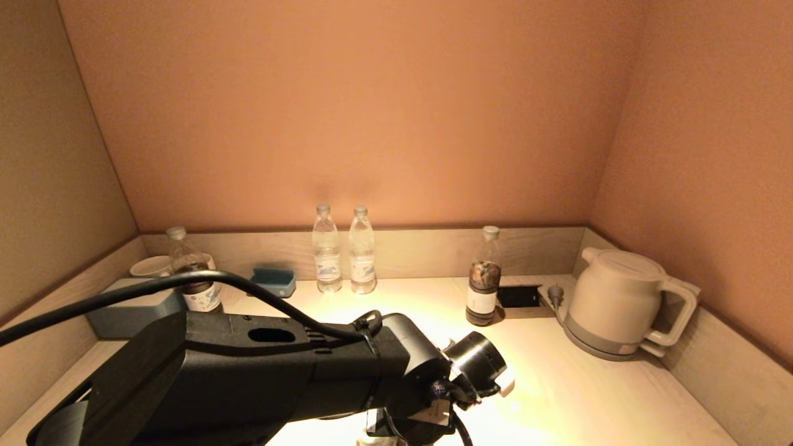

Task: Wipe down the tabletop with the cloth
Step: Sweep the stains on the table

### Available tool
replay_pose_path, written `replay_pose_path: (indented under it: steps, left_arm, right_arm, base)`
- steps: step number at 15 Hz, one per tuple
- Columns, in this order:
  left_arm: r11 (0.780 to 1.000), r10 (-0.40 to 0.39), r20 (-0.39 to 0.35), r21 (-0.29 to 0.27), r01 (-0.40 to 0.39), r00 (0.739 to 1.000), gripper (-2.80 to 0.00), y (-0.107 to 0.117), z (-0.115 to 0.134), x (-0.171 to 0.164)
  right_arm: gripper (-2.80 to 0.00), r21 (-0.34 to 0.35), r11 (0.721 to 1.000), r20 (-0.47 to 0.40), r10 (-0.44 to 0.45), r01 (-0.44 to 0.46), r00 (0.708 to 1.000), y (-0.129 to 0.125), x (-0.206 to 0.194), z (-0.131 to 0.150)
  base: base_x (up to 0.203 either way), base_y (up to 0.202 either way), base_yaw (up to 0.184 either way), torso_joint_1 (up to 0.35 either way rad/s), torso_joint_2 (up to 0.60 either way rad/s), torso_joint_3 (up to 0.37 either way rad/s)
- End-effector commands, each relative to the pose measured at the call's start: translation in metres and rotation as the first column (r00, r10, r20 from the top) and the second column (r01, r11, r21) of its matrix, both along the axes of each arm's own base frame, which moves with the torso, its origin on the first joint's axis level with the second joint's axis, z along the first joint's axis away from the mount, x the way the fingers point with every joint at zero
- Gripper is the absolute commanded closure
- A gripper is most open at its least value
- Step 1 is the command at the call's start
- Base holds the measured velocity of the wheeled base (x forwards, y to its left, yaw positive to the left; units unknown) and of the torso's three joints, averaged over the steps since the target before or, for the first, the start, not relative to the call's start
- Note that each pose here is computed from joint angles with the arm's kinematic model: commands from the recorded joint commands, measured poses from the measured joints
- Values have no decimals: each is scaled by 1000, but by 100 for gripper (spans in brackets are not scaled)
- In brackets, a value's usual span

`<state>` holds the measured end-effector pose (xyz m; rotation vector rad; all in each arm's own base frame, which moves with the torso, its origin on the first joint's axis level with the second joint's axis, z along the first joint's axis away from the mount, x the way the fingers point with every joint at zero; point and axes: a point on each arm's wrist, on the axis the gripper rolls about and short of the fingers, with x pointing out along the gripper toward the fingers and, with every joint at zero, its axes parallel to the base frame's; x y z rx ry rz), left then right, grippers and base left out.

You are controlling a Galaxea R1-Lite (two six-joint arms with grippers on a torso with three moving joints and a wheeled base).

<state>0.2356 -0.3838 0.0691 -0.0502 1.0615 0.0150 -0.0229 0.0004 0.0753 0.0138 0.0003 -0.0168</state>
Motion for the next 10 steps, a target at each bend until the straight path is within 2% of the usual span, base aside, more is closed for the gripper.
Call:
replay_pose_path:
  steps: [1, 4, 7, 10]
  left_arm:
    - [1000, 13, 8, -12, -13, 1000, 0, 2, 6, 3]
    - [997, 69, 13, -19, -69, 997, 0, 18, 17, 20]
    - [979, 204, 3, 29, -204, 979, 0, 60, 19, 60]
    - [954, 287, -31, 96, -283, 957, 0, 91, 10, 80]
  right_arm:
    - [0, 0, 1000, -1, 0, 0, 1000, 0, 0, 0]
    - [0, 0, 1000, -1, 0, 0, 1000, 0, 0, 0]
    - [0, 0, 1000, -1, 0, 0, 1000, 0, 0, 0]
    - [0, 0, 1000, -1, 0, 0, 1000, 0, 0, 0]
  base:
    - [0, 0, 0, 0, 0, 0]
    - [0, 0, 0, 0, 0, 0]
    - [0, 0, 0, 0, 0, 0]
    - [0, 0, 0, 0, 0, 0]
